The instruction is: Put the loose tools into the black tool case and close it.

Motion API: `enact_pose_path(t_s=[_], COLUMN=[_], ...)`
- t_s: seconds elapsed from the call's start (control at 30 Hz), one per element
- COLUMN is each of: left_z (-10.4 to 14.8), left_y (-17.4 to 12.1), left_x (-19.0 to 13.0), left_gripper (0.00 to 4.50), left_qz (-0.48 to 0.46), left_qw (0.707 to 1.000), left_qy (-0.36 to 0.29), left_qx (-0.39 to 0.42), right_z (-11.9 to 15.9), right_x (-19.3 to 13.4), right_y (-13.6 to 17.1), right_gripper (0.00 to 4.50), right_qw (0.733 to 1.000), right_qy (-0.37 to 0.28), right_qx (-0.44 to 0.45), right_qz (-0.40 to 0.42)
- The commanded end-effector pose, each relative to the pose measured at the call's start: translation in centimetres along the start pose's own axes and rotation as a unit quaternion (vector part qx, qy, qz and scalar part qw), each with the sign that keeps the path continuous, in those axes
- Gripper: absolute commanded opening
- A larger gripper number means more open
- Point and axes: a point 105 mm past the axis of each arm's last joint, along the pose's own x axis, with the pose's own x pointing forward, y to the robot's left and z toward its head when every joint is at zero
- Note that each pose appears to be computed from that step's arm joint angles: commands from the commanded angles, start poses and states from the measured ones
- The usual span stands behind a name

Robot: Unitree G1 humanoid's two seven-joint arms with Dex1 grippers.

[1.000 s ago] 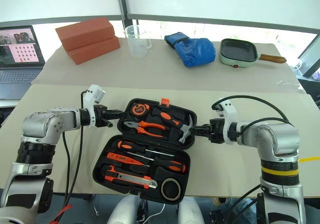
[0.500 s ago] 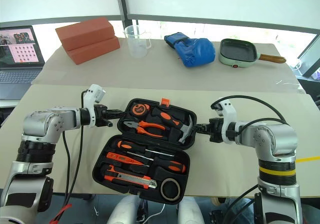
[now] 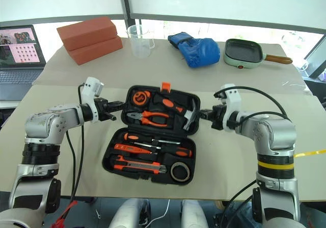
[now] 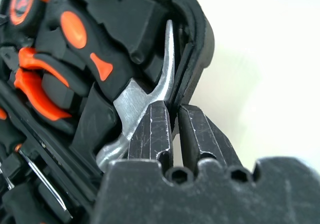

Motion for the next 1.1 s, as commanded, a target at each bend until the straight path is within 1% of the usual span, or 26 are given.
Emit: enact_pose_path(t_s=[0.03, 0.13, 0.17, 0.23, 0.33, 0.47, 0.53, 0.63, 0.8, 0.83, 0.9, 0.93, 1.0, 1.07, 1.1], left_z=[3.8, 4.2, 4.1, 3.5, 2.4, 1.7, 1.4, 0.9, 0.0, -0.4, -1.3, -1.6, -2.8, -3.7, -4.0], left_y=[-2.2, -2.5, -2.3, -1.9, -1.7, -1.2, -1.2, -1.2, -1.0, -0.9, -0.6, -0.6, -0.3, -0.3, -0.4], left_x=[0.7, 0.7, 0.6, 0.4, -0.2, -1.7, -2.7, -4.1, -5.5, -5.7, -6.2, -6.4, -7.0, -7.8, -8.3], left_gripper=[0.0, 0.0, 0.0, 0.0, 0.0, 0.0, 0.0, 0.0, 0.0, 0.0, 0.0, 0.0, 0.0, 0.0, 0.35], left_qz=[-0.025, -0.01, 0.008, 0.042, 0.071, 0.131, 0.16, 0.199, 0.236, 0.241, 0.25, 0.252, 0.257, 0.26, 0.259], left_qw=[0.993, 0.987, 0.984, 0.979, 0.972, 0.953, 0.939, 0.923, 0.91, 0.909, 0.908, 0.909, 0.915, 0.919, 0.921], left_qy=[-0.089, -0.123, -0.134, -0.145, -0.15, -0.172, -0.184, -0.196, -0.198, -0.193, -0.181, -0.177, -0.16, -0.148, -0.143], left_qx=[0.072, 0.104, 0.113, 0.137, 0.169, 0.214, 0.242, 0.265, 0.279, 0.28, 0.282, 0.283, 0.268, 0.256, 0.253], right_z=[3.5, 3.8, 3.7, 3.3, 2.5, 1.6, 1.3, 0.4, -1.6, -2.2, -3.6, -4.0, -5.7, -7.1, -7.6], right_x=[0.3, 0.3, 0.2, -0.2, -0.7, -2.0, -2.8, -4.0, -5.0, -5.3, -5.6, -5.8, -6.2, -6.8, -7.2], right_y=[0.0, 0.0, 0.2, 0.6, 0.7, 1.4, 1.7, 2.3, 3.8, 3.9, 4.0, 4.0, 4.4, 4.6, 4.7], right_gripper=[0.0, 0.0, 0.0, 0.0, 0.0, 0.0, 0.0, 0.0, 0.0, 0.0, 0.0, 0.0, 0.0, 0.0, 0.42], right_qw=[0.994, 0.986, 0.982, 0.972, 0.965, 0.94, 0.923, 0.888, 0.83, 0.814, 0.795, 0.789, 0.77, 0.758, 0.755], right_qy=[-0.08, -0.105, -0.114, -0.131, -0.145, -0.174, -0.192, -0.212, -0.23, -0.23, -0.227, -0.226, -0.215, -0.208, -0.205], right_qx=[-0.078, -0.121, -0.145, -0.192, -0.212, -0.286, -0.325, -0.398, -0.502, -0.527, -0.558, -0.567, -0.599, -0.618, -0.623], right_qz=[-0.019, -0.033, -0.034, -0.038, -0.05, -0.063, -0.074, -0.089, -0.081, -0.079, -0.074, -0.071, -0.047, -0.027, -0.019])
